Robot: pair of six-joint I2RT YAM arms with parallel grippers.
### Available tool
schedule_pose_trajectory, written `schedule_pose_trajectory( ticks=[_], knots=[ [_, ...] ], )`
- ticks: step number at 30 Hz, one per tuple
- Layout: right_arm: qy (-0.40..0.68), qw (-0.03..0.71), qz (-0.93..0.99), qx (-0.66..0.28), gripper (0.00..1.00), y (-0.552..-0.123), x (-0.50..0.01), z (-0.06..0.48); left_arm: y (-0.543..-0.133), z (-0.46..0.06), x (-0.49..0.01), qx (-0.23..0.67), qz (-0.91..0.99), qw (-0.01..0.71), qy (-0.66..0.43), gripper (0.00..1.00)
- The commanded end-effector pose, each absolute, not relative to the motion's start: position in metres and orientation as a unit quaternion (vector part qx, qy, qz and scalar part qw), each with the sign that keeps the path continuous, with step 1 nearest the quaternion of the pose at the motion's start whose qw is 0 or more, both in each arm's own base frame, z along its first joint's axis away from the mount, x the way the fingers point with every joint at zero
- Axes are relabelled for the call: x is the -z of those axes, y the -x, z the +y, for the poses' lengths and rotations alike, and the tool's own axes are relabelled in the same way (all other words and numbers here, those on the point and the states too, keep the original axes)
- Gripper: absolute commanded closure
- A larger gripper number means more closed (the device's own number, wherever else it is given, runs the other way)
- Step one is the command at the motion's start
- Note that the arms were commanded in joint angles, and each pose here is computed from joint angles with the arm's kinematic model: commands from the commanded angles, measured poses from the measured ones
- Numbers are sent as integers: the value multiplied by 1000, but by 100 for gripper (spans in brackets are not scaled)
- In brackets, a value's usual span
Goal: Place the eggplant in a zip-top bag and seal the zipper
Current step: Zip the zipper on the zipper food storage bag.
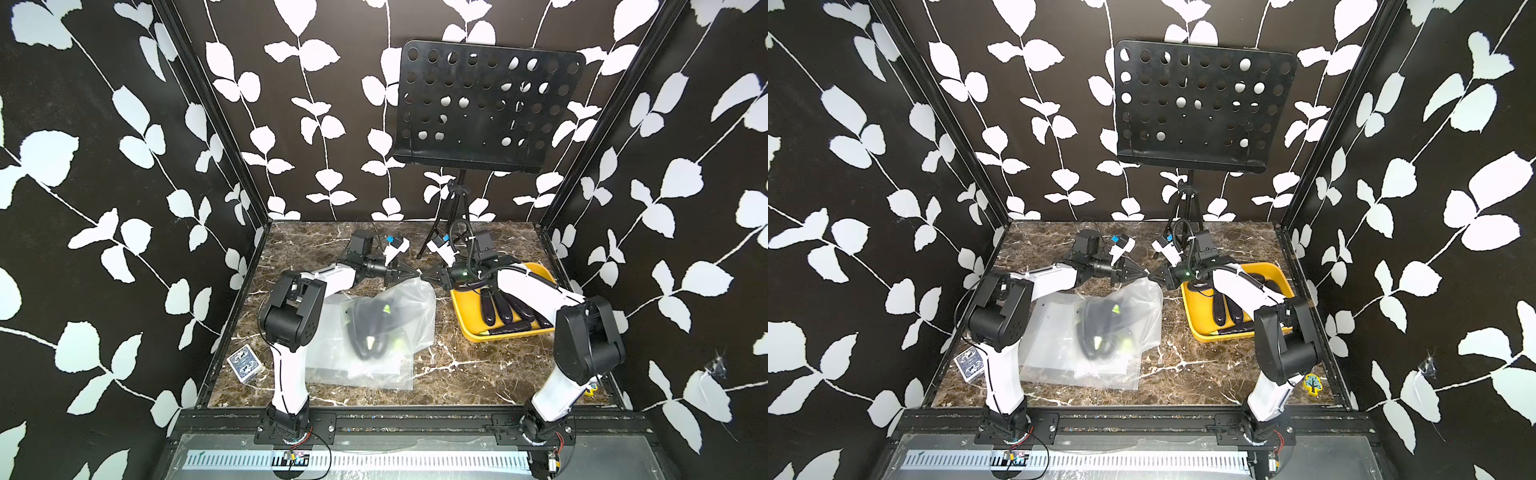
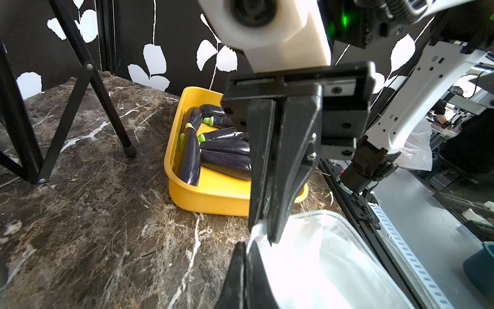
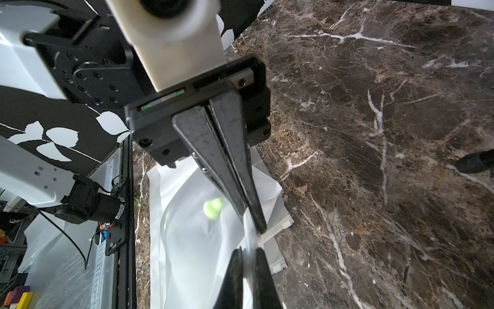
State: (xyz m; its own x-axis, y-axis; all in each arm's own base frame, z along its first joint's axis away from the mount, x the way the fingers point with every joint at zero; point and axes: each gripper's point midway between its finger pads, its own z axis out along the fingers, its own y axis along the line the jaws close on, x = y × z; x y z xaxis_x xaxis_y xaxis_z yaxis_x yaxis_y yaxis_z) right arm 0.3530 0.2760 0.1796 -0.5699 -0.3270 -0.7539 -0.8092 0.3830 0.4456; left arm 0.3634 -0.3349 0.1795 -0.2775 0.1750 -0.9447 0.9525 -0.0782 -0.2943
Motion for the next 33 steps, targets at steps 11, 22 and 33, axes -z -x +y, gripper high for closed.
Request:
schedule_pose_trajectory(
  ticks=[11,22,33],
  knots=[
    [336,222,807,-431,97,-317,-164,262,-414,-303,-218,483,588,460,-458,100],
    [315,214,818,-432,97,-311,-171,268,-443,-279,-228,434,613,504,-426,100],
    [313,205,836,-402,97,-295,-175,262,-453,-272,-234,404,623,519,-424,100]
  ],
)
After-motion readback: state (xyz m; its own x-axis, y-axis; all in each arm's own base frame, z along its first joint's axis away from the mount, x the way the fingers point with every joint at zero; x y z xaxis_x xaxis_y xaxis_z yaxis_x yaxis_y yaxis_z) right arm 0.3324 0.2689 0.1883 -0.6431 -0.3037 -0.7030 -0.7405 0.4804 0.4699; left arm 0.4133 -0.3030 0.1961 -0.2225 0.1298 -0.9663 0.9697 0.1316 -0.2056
